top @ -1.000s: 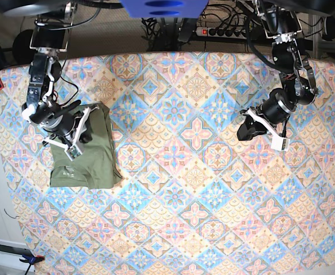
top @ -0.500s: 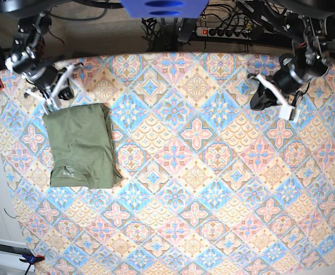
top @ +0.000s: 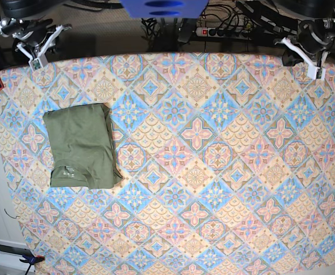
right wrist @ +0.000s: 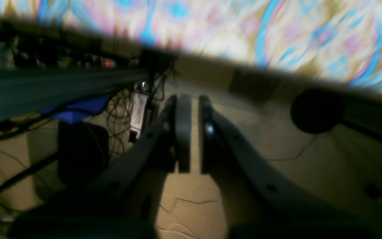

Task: Layout the t-shirt on the table in an organized manner, then fold the t-shirt properly

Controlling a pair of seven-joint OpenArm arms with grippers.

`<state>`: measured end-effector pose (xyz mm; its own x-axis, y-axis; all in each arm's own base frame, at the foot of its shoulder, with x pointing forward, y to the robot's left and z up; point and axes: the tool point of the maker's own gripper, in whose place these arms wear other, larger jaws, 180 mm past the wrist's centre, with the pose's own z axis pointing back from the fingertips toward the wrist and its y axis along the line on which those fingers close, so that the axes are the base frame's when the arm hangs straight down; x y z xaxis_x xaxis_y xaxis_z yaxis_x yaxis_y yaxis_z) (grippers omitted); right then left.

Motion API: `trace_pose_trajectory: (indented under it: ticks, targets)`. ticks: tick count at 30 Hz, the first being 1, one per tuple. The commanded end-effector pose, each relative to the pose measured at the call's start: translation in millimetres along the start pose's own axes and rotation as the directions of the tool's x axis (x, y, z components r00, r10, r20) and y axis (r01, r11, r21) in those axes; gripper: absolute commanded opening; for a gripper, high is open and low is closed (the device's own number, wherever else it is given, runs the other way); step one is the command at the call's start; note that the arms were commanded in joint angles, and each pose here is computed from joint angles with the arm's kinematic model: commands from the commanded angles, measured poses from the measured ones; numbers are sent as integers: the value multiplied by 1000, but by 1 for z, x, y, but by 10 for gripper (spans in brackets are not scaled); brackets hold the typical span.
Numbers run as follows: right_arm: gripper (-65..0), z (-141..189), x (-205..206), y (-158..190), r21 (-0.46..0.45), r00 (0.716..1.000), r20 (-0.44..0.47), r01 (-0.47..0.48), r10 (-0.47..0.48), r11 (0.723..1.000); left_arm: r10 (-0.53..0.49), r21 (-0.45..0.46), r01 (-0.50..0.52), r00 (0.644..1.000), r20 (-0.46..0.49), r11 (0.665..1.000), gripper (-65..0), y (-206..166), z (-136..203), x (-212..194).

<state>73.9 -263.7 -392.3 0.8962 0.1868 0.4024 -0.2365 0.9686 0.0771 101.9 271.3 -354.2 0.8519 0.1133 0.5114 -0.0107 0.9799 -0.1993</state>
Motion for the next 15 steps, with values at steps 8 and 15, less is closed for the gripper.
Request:
trace_pose_trajectory:
  ticks: [8,15]
  targets:
    - [-609,-6,-92,6,-40,952,-303,-43,29,998,101,89,-86,978,-182,992,-650,34,10,-73]
    - [-625,-28,-157,24,22,915,-395,93,-77,995,194,100,-173,938,-286,980,-650,32,-25,-153]
